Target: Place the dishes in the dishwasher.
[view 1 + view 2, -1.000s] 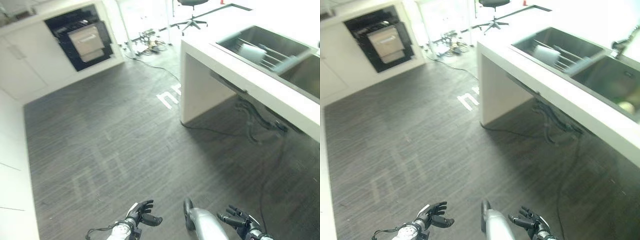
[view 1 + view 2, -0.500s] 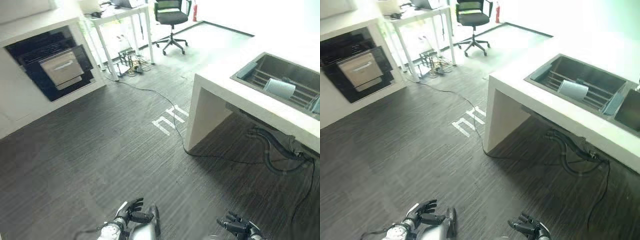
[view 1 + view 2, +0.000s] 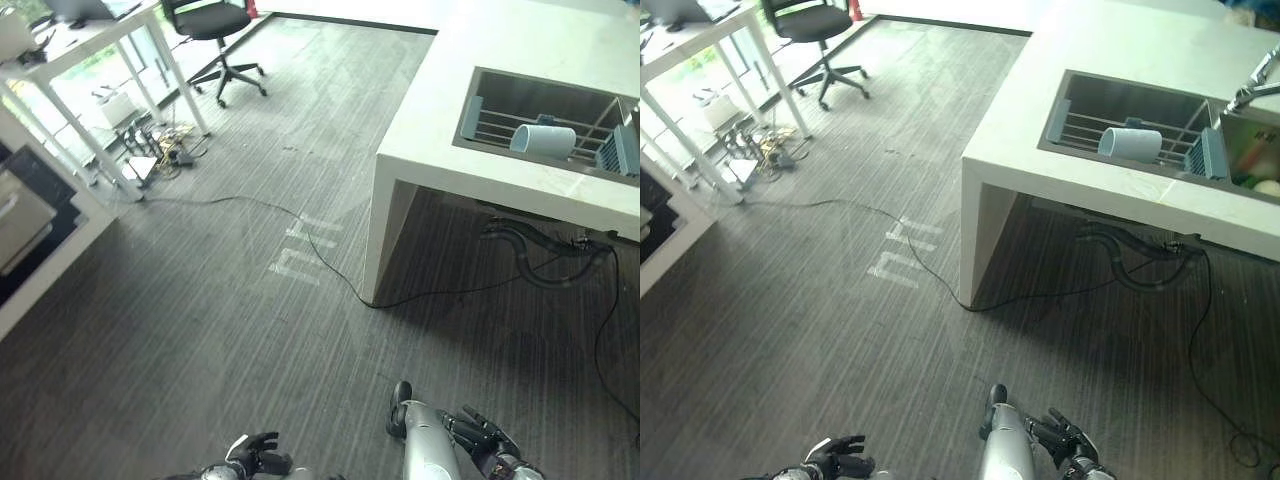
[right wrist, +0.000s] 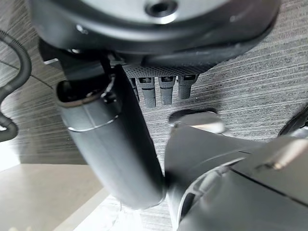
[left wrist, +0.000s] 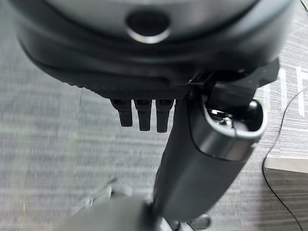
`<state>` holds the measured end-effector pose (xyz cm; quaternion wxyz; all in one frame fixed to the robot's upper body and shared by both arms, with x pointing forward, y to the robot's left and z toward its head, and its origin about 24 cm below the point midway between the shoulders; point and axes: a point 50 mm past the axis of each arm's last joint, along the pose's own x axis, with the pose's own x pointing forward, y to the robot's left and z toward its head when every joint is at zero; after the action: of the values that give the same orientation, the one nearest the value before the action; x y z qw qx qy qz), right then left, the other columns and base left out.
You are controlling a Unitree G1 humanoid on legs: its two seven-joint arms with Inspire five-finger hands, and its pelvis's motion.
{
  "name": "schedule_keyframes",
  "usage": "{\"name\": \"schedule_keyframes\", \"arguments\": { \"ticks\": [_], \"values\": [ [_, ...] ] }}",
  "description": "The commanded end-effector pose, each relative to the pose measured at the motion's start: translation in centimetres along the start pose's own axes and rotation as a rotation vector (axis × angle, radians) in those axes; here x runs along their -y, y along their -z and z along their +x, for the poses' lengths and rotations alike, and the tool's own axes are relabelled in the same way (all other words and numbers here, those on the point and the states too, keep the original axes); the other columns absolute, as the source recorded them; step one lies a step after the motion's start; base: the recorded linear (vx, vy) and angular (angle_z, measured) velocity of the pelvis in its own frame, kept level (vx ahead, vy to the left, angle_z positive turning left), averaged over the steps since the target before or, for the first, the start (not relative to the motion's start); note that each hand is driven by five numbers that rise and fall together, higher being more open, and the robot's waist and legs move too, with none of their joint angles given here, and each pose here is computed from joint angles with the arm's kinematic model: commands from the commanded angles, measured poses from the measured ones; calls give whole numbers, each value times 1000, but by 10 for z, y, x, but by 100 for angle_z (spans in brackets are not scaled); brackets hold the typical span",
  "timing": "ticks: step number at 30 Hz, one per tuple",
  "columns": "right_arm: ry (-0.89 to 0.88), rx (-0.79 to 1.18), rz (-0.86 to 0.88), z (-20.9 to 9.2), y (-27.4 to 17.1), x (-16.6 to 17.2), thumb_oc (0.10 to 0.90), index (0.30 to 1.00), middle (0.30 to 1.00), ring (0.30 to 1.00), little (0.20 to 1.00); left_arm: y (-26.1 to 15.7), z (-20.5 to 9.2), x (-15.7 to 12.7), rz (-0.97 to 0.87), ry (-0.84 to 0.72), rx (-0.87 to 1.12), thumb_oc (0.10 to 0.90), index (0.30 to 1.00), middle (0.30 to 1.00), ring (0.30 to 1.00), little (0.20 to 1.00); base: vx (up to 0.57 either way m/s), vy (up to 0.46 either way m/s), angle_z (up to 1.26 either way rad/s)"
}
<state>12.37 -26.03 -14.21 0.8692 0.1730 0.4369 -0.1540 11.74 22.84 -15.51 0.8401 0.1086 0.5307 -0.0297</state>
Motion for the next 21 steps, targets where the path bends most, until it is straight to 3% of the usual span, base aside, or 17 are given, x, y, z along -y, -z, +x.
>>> {"name": "schedule_keyframes", "arguments": {
  "ticks": [1, 7, 21],
  "values": [
    [13, 16, -47, -2, -2, 7, 800, 900, 900, 900, 900, -5, -1, 5, -73, -1, 71, 800, 900, 900, 900, 900, 419, -417, -1],
    [2, 53, -96, -1, -16, 10, 800, 900, 900, 900, 900, 3, -3, 4, -165, -17, 61, 800, 900, 900, 900, 900, 203, -262, -85],
    [-31, 50, -185, 6, -22, -9, 800, 900, 900, 900, 900, 30, -9, -5, -341, -103, -6, 800, 900, 900, 900, 900, 279, 66, -102]
  ]
}}
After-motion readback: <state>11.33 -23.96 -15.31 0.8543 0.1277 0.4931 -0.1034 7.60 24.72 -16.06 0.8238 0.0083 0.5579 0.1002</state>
